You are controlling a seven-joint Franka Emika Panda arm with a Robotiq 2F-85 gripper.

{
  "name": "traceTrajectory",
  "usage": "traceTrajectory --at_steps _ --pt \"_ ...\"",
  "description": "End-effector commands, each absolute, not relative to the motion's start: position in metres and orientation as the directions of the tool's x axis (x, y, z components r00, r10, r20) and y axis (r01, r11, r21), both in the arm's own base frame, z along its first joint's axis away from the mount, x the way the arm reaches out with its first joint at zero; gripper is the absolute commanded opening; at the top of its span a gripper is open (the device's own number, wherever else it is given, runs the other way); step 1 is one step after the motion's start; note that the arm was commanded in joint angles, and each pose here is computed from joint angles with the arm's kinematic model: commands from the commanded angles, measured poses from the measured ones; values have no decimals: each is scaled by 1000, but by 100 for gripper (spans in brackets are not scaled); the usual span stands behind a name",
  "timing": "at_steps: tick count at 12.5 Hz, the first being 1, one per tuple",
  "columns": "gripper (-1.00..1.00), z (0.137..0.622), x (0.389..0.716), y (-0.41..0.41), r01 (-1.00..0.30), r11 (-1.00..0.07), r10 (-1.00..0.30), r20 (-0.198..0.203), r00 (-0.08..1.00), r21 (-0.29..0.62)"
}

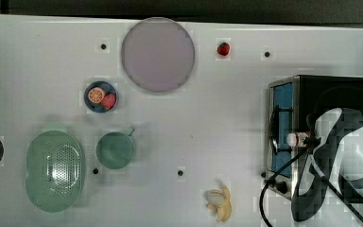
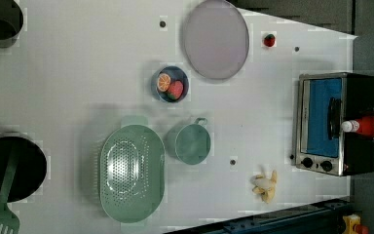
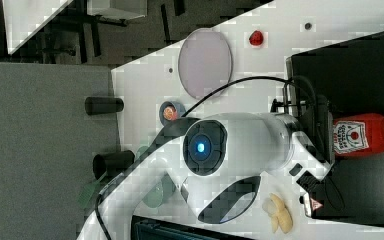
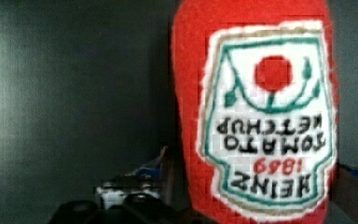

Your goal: Pick Ketchup from oven and place it on table.

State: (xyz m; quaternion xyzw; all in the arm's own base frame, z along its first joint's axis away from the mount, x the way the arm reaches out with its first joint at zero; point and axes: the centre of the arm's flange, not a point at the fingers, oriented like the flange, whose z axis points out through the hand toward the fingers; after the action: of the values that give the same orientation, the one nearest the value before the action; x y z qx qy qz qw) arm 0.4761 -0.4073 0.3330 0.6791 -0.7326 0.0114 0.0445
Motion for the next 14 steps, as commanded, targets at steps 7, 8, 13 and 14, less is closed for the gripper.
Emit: traceTrajectory --at_steps 7,8,13,14 --pt "26 532 515 -301 -985 -168 -981 -88 171 -39" --pt "26 537 536 -253 -965 -258 -961 -92 262 -46" --pt "26 494 589 -93 -851 -526 -845 -116 522 0" --pt "26 474 592 -74 -821 -570 -821 -86 565 39"
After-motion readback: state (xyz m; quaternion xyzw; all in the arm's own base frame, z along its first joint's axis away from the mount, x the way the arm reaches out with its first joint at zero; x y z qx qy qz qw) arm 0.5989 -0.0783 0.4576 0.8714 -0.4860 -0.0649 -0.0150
